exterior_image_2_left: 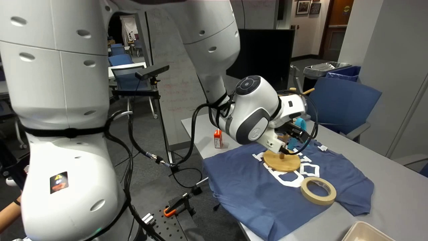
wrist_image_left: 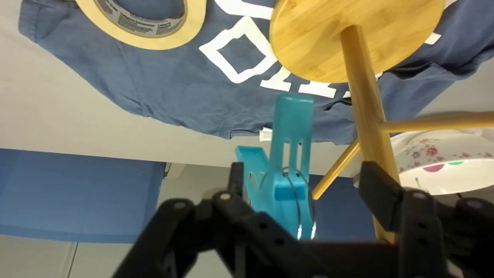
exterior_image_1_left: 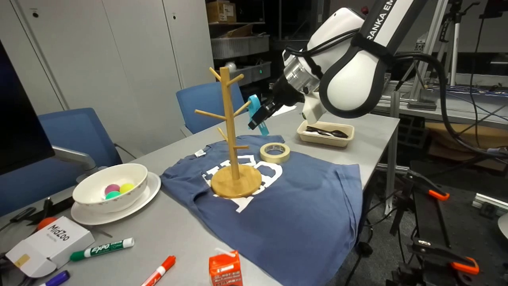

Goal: Pick up the light blue cloth pin from the wooden stand and put it on the table.

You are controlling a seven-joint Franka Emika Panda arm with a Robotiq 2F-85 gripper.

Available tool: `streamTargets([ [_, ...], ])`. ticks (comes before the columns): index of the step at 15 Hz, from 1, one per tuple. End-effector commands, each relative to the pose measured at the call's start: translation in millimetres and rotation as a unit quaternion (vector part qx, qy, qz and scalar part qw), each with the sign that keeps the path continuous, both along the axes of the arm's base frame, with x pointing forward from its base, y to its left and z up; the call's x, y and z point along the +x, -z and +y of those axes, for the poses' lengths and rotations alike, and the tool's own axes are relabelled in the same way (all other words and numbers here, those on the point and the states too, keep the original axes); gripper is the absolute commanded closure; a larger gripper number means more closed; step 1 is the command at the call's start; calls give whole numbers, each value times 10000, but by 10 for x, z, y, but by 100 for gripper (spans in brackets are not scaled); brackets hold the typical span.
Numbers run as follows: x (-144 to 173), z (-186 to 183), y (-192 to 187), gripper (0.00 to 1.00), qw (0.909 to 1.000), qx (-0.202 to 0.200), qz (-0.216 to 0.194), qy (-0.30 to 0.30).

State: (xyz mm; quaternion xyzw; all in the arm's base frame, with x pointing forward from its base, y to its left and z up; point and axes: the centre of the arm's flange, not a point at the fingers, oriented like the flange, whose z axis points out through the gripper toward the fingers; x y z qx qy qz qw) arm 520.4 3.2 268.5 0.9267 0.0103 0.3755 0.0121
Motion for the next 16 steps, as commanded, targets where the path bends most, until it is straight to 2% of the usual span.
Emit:
streamTargets([
  [1, 110, -2, 35, 54, 9997, -83, -221, 26],
  [5, 82, -33, -8, 85, 9996, -59, -280, 82],
  [7, 35, -42, -58, 97, 9993, -40, -316, 172],
  [8, 14, -53, -82, 93, 9991, -33, -341, 235],
  [12, -77, -173, -231, 93, 9967, -131, -573, 551],
  [16, -137, -498, -314, 93, 9913, -291, -728, 1057],
])
